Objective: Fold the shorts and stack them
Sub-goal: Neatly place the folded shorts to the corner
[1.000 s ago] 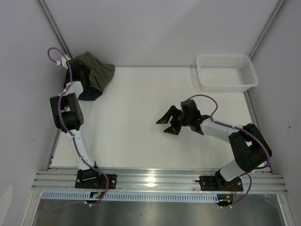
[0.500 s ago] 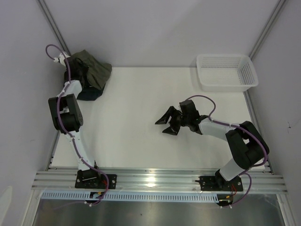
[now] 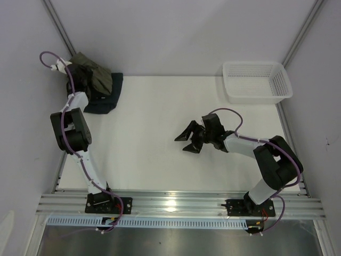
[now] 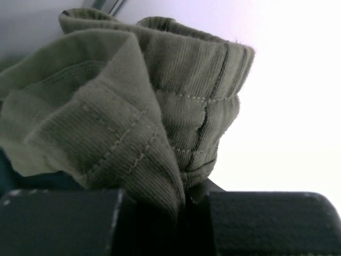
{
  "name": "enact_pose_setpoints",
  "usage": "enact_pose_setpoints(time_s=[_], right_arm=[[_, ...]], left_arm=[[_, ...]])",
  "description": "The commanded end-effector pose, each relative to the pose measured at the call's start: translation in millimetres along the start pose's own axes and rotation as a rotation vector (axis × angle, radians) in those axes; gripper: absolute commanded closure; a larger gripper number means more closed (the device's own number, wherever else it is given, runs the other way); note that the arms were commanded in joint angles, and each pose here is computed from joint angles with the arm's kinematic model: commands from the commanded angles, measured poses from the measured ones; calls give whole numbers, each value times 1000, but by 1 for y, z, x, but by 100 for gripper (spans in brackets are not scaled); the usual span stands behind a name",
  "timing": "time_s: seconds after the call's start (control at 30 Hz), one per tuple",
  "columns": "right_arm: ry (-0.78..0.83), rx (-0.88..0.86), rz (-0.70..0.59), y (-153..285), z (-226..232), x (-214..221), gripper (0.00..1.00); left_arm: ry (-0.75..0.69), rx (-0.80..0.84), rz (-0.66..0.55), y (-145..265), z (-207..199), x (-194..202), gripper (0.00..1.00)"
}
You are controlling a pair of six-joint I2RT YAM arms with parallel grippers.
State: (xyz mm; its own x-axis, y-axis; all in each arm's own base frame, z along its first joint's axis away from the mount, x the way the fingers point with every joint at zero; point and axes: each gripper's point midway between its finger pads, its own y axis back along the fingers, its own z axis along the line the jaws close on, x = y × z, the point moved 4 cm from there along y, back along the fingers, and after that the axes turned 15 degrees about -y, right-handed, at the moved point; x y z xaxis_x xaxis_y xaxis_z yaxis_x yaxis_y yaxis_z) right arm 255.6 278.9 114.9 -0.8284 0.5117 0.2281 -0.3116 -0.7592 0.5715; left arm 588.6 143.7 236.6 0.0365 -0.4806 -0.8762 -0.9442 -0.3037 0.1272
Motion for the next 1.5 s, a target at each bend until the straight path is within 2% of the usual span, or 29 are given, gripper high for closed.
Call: enact_pose_setpoints(time_s=[0.0, 0.07, 0.2, 0.27, 0.33, 0.37, 0.4, 0.47, 0.63, 0.73, 0.77, 0.9, 1.1, 1.2, 1.47], right_arm=[[11, -41, 26, -2, 10, 3, 27], [12, -47, 33, -2, 10, 5, 27], [17, -46, 32, 1, 9, 6, 27], [13, -37, 28, 3, 4, 4, 27], [12, -44, 27, 3, 4, 3, 27], [11, -46, 34, 2, 5, 3, 27], [10, -45, 36, 2, 4, 3, 27], [10, -49, 41, 1, 5, 4, 27], [13, -52, 42, 1, 6, 4, 27], [11, -55, 49, 0, 6, 4, 27], [14, -56, 50, 0, 6, 5, 27], [18, -62, 51, 1, 8, 5, 27], [21, -70, 57, 3, 7, 8, 27], [24, -72, 56, 5, 4, 9, 27], [21, -94, 56, 13, 1, 11, 27]], left_arm=[[133, 24, -69, 10, 9, 2, 98], [189, 10, -11, 9, 22, 35, 99], [305, -43, 29, 21, 55, 75, 99], [297, -80, 59, 23, 69, 86, 96], [289, -102, 80, 27, 76, 91, 82], [290, -117, 91, 32, 82, 95, 69], [296, -130, 97, 34, 86, 96, 64], [311, -180, 136, 38, 99, 103, 55], [296, -281, 242, 48, 121, 117, 48], [254, -312, 270, 54, 126, 116, 34], [241, -331, 280, 56, 128, 116, 14], [189, -412, 331, 68, 135, 114, 1], [125, -566, 403, 94, 145, 104, 1], [94, -589, 411, 106, 143, 97, 1], [-22, -605, 341, 134, 124, 57, 1]])
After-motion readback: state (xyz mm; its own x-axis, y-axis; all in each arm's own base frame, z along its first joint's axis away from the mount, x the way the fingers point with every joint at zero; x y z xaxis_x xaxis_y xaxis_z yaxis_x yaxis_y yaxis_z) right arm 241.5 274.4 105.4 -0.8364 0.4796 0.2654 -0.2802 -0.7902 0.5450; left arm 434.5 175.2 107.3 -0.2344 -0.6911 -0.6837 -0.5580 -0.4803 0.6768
